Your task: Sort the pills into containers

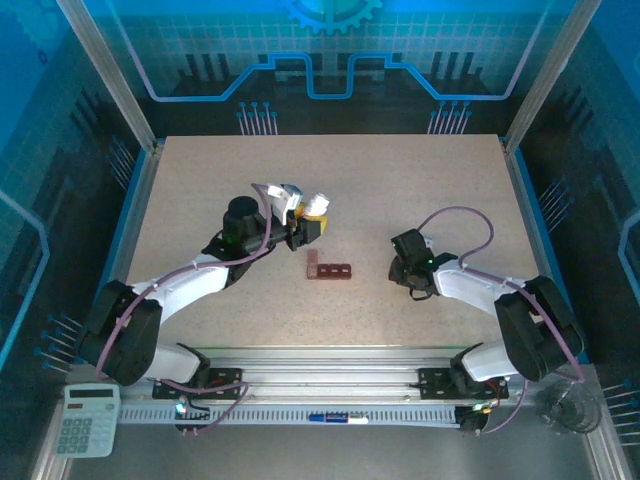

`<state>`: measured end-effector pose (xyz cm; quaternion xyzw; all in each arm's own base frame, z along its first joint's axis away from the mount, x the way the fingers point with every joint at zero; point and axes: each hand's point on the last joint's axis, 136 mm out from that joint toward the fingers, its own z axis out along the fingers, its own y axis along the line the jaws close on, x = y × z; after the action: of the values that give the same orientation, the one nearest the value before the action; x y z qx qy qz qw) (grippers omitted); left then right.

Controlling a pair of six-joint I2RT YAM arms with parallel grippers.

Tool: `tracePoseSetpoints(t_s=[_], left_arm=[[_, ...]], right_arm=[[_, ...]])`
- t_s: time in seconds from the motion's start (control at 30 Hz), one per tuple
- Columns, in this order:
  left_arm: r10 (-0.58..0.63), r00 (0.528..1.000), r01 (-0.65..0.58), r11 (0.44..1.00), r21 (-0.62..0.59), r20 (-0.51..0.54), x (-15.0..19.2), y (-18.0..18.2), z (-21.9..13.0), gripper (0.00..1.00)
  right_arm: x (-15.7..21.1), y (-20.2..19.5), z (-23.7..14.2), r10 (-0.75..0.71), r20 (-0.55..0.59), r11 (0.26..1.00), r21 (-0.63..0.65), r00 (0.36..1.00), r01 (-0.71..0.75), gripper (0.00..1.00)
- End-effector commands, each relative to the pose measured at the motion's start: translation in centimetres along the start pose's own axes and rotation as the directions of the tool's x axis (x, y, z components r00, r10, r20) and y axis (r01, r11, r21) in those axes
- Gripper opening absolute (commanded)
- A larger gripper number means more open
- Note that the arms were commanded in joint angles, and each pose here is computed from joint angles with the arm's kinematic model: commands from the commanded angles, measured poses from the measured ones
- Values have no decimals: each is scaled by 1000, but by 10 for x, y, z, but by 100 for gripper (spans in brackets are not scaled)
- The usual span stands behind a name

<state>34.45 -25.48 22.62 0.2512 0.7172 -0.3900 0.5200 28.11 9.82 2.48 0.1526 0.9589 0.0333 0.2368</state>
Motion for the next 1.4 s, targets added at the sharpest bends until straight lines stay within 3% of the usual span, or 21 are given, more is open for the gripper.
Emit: tracePoseSetpoints(t_s=[0.0, 0.13, 0.33, 0.7, 0.83, 1.03, 1.23, 1.37], left_arm=[[35, 999, -35, 999, -18, 22, -6, 1, -7, 0], [22, 999, -22, 1000, -15, 29, -5, 3, -3, 0], [14, 1000, -14, 1000, -19, 21, -5, 5, 0, 0], [-91, 993, 82, 988, -130, -70, 23, 23, -6, 0], [-130, 989, 114, 973, -201, -68, 36, 31, -15, 0], [-118, 991, 98, 959, -266, -59, 41, 28, -21, 0], [-180, 984, 176, 950, -257, 7, 29, 21, -16, 0], [-193, 981, 188, 953, -239, -1, 26, 13, -10, 0]], right_arm=[[9, -11, -2, 9, -14, 999, 48, 1000, -8, 47], [12, -12, -2, 1, -28, 999, 51, 1000, 1, 53], [12, -6, -8, -8, -37, 1000, 15, 999, 8, 75], [-26, 53, -65, -18, 18, 966, -258, 1000, 22, 87], [-36, 85, -77, -56, 16, 943, -327, 998, 59, 100], [-41, 115, -69, -120, -6, 932, -346, 993, 111, 100], [-30, 116, -44, -140, -59, 946, -302, 988, 116, 100], [-25, 114, -32, -146, -84, 954, -274, 986, 118, 100]])
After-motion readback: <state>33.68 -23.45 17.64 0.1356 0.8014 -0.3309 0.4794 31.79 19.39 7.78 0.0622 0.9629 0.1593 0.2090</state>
